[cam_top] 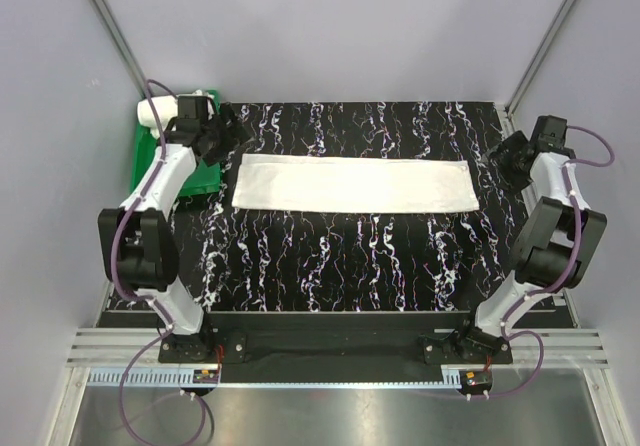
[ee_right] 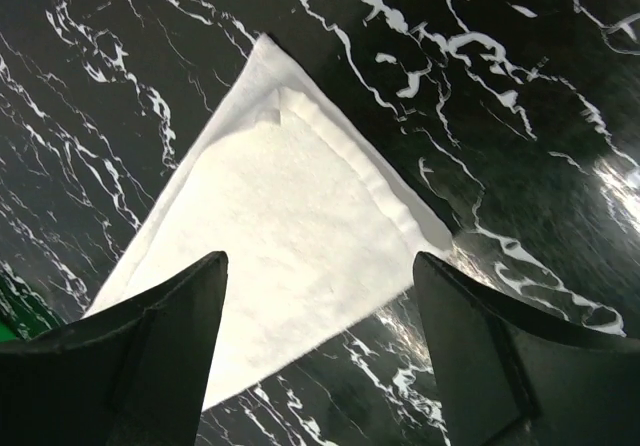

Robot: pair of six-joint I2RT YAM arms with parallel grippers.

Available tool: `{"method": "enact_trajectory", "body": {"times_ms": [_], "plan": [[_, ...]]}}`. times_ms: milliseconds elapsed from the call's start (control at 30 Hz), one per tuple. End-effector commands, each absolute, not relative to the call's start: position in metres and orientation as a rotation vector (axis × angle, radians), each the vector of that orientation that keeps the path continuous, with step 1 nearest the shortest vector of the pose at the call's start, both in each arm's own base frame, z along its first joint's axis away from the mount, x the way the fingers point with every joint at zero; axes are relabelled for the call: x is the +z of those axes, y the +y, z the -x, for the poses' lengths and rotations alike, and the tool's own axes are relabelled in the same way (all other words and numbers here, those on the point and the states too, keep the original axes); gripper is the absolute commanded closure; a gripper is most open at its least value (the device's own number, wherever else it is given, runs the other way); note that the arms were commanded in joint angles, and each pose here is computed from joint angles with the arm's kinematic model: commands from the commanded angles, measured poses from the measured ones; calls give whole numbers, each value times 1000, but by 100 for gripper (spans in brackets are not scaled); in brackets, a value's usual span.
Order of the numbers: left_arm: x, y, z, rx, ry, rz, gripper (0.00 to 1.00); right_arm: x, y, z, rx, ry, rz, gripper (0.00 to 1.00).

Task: Roll the towels
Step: Fold the towel

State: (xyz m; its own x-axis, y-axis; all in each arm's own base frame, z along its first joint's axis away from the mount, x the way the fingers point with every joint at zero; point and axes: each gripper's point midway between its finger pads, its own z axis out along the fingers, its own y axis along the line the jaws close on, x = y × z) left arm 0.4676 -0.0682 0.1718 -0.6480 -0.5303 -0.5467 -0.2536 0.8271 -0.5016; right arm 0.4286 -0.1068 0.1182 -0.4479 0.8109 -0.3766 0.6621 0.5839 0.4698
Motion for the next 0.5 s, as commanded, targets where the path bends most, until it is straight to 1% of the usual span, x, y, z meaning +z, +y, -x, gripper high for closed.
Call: {"method": "enact_trajectory", "body": {"times_ms": [0, 33, 100, 200, 300, 467], "plan": [[196, -95, -447, -513, 2241, 448, 1, 124, -113, -403, 219, 2260, -1115, 18], [201, -102, -440, -521, 2232, 427, 1, 117, -113, -392, 221, 2275, -1126, 19], [192, -126, -425, -529, 2261, 373, 1, 103, -111, -378, 248, 2302, -1159, 21], [186, -161, -406, -543, 2283, 282, 1, 90, -108, -367, 323, 2304, -1207, 23], [178, -193, -391, -547, 2312, 195, 1, 83, -102, -366, 368, 2312, -1219, 26], [167, -231, -372, -589, 2354, 87, 1, 68, -97, -369, 419, 2333, -1241, 35]]}}
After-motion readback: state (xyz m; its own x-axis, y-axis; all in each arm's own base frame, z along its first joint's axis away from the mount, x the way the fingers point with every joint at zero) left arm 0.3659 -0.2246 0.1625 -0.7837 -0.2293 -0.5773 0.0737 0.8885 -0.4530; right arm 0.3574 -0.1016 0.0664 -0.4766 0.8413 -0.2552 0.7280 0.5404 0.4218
